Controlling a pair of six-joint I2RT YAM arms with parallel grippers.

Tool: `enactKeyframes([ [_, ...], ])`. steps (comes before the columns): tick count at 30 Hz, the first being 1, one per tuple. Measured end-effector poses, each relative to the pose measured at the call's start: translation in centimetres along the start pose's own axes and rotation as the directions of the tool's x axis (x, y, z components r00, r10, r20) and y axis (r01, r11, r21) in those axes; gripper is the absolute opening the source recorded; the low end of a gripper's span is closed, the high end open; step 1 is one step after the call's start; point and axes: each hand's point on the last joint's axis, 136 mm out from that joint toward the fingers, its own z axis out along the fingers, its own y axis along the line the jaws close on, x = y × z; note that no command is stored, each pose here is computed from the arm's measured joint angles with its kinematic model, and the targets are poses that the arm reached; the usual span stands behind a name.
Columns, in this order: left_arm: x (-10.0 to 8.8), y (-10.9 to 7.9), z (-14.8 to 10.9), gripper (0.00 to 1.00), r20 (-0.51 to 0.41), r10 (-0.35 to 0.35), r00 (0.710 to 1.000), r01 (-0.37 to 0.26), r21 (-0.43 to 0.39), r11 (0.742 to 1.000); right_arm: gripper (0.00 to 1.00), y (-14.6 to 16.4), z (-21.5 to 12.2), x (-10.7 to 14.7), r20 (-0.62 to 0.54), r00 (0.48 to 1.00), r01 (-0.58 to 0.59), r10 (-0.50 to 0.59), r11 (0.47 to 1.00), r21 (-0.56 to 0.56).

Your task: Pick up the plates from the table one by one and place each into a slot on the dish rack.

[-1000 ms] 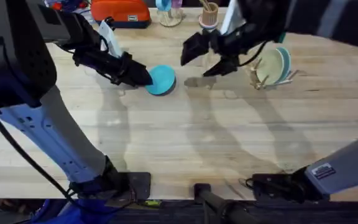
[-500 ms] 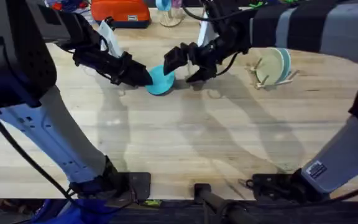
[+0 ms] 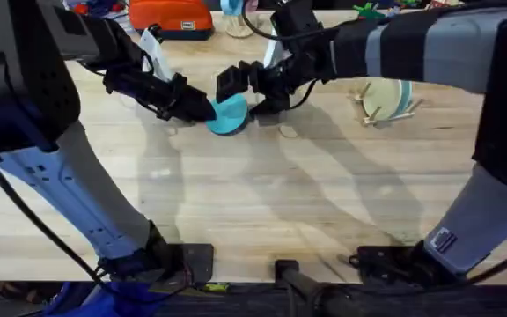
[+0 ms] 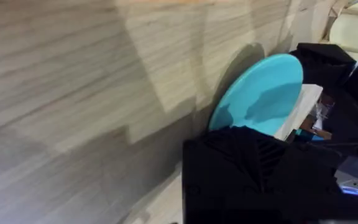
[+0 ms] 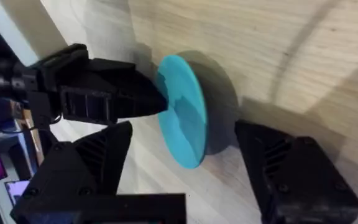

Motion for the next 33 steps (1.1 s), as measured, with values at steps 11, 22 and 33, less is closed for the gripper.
enactKeyframes([
  [11,0.0,0.0,0.0,0.04,0.0,0.0,1.0,0.0,0.0,1.0,0.863,-0.22,0.31,-0.01,0.002,1.0,-0.007,0.007,1.0,0.01],
  [22,-0.02,0.06,-0.08,0.04,0.002,-0.002,1.0,0.002,0.0,1.0,0.039,-0.17,0.63,0.15,-0.006,1.0,-0.013,0.013,1.0,0.003],
  [33,0.18,-0.01,-0.11,0.04,-0.004,0.008,1.0,-0.008,0.004,1.0,0.027,0.15,0.53,0.44,-0.027,0.999,-0.019,0.018,1.0,-0.021],
])
